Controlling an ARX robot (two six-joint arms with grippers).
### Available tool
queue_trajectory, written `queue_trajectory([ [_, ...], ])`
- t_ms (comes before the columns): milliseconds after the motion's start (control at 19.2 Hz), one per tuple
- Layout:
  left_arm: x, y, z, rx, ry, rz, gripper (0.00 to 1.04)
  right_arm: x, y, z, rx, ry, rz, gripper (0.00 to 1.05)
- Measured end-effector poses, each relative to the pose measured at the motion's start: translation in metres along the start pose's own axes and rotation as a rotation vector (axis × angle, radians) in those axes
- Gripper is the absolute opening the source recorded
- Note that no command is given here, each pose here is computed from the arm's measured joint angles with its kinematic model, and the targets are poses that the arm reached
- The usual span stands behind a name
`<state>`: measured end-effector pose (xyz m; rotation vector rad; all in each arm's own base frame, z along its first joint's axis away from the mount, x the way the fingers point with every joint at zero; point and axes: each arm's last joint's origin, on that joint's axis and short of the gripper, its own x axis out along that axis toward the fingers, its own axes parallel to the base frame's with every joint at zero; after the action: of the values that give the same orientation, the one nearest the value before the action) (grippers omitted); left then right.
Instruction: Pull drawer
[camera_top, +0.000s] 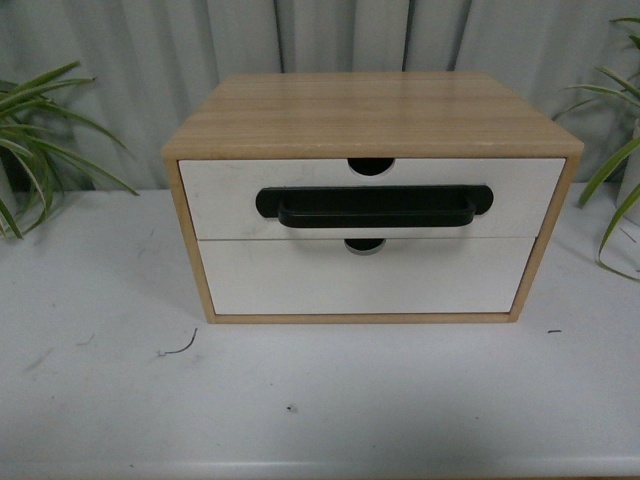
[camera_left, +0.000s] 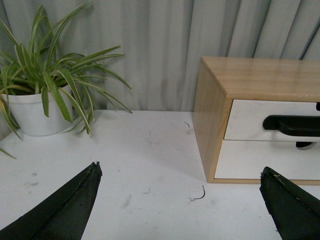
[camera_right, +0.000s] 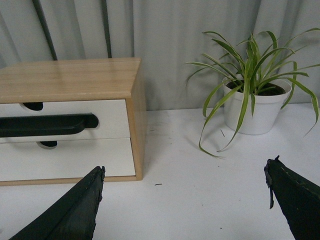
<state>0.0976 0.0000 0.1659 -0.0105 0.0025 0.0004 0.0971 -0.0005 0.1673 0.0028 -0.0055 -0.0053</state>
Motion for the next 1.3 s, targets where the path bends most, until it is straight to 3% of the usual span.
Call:
queue_trajectory([
  [417, 0.000, 0.000, 0.000, 0.000, 0.001, 0.000, 0.98, 0.000, 0.000, 0.000, 0.003, 0.006, 0.000, 0.98],
  [521, 0.001, -0.004, 0.000, -0.065, 0.206, 0.153, 0.98, 0.006, 0.001, 0.000, 0.083, 0.071, 0.020, 0.98],
  [573, 0.010, -0.008, 0.009, -0.108, 0.239, 0.254, 0.98, 0.015, 0.001, 0.007, 0.121, 0.069, 0.017, 0.98],
  [730, 0.035, 0.003, 0.028, -0.210, 0.123, 0.485, 0.98, 0.044, 0.005, 0.035, 0.157, -0.006, 0.025, 0.98],
  [991, 0.115, -0.022, 0.051, -0.252, 0.102, 0.304, 0.98, 0.121, 0.025, 0.064, 0.138, -0.020, 0.081, 0.98],
  [1147, 0.178, -0.050, 0.065, -0.218, 0.163, 0.174, 0.98, 0.189, 0.052, 0.076, -0.002, -0.001, 0.139, 0.98],
  [1303, 0.211, -0.086, 0.070, -0.092, 0.237, -0.039, 0.98, 0.220, 0.071, 0.076, -0.209, -0.008, 0.275, 0.98],
])
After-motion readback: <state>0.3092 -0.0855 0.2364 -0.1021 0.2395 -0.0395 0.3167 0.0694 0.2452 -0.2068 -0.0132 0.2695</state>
